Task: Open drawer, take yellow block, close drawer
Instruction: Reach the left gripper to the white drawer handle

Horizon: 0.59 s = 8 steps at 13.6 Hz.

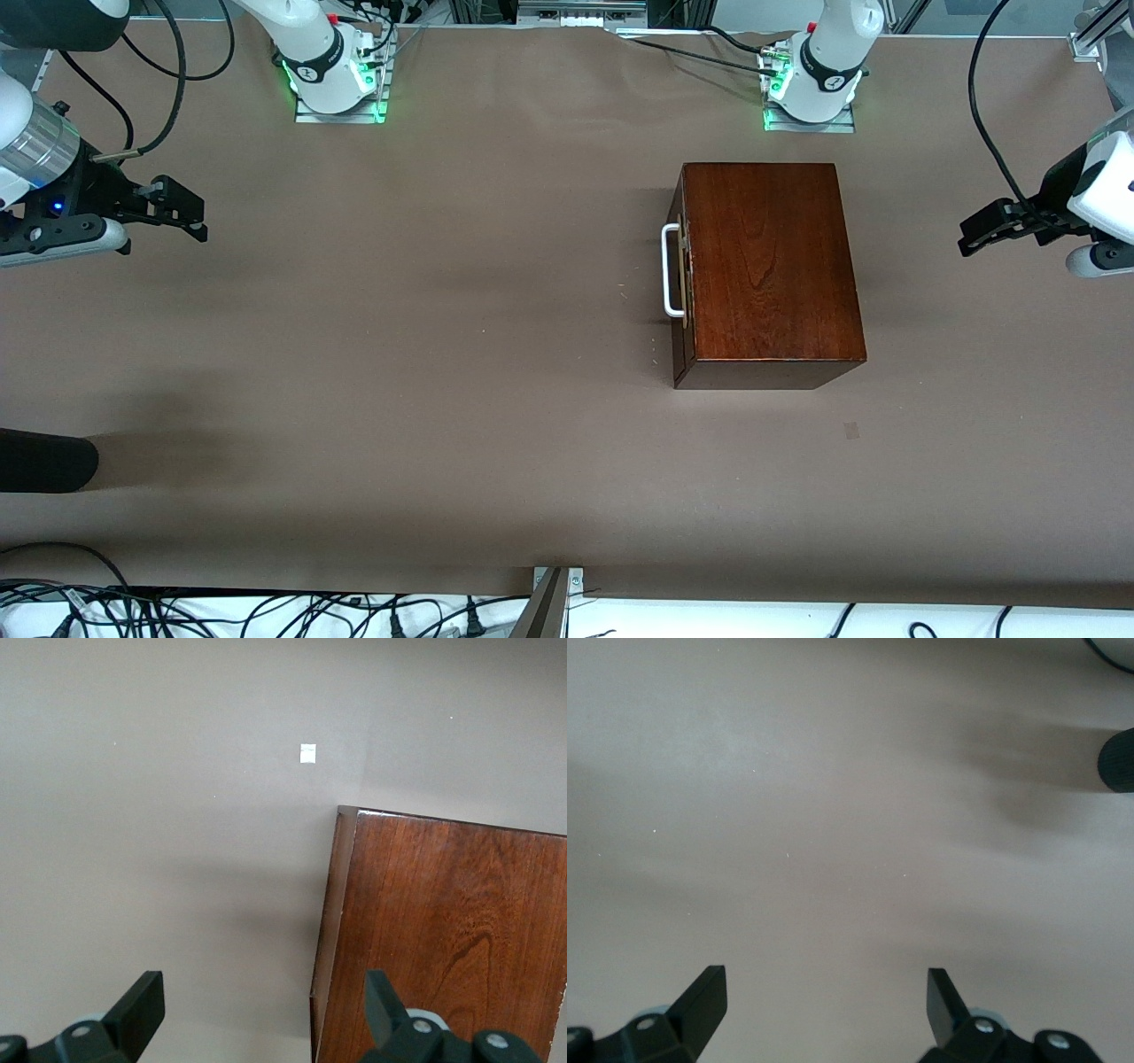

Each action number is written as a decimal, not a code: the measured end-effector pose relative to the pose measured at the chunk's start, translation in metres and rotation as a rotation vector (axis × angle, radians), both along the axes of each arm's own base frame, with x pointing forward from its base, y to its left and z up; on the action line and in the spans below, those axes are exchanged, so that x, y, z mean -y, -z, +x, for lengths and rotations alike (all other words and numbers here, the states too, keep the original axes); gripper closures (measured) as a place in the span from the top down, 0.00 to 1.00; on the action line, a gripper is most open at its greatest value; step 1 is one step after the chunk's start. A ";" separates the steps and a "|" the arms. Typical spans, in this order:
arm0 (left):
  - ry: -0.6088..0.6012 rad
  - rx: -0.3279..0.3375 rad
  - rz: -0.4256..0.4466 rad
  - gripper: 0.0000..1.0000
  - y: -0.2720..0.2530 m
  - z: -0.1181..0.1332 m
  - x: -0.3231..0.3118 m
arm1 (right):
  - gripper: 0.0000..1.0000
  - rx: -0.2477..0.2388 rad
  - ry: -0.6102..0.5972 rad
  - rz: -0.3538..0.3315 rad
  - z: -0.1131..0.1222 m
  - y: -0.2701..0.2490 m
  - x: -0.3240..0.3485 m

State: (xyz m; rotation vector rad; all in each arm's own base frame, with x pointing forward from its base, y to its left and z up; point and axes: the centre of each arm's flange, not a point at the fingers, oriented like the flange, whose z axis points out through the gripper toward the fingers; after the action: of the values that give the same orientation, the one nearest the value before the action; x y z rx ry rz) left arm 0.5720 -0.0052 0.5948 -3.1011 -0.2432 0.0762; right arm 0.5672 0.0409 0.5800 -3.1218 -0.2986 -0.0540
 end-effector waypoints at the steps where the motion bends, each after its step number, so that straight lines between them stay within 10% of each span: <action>1: 0.000 0.000 0.000 1.00 0.000 0.000 0.000 | 1.00 0.000 0.000 0.000 0.000 0.000 0.000; 8: 0.002 -0.029 0.000 1.00 0.003 -0.003 0.001 | 1.00 0.000 0.000 0.000 0.000 0.000 0.000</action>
State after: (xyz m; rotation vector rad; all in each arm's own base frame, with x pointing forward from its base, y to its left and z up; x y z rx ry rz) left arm 0.5688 -0.0065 0.5923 -3.0972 -0.2396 0.1215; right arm 0.5672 0.0408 0.5800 -3.1219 -0.2986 -0.0540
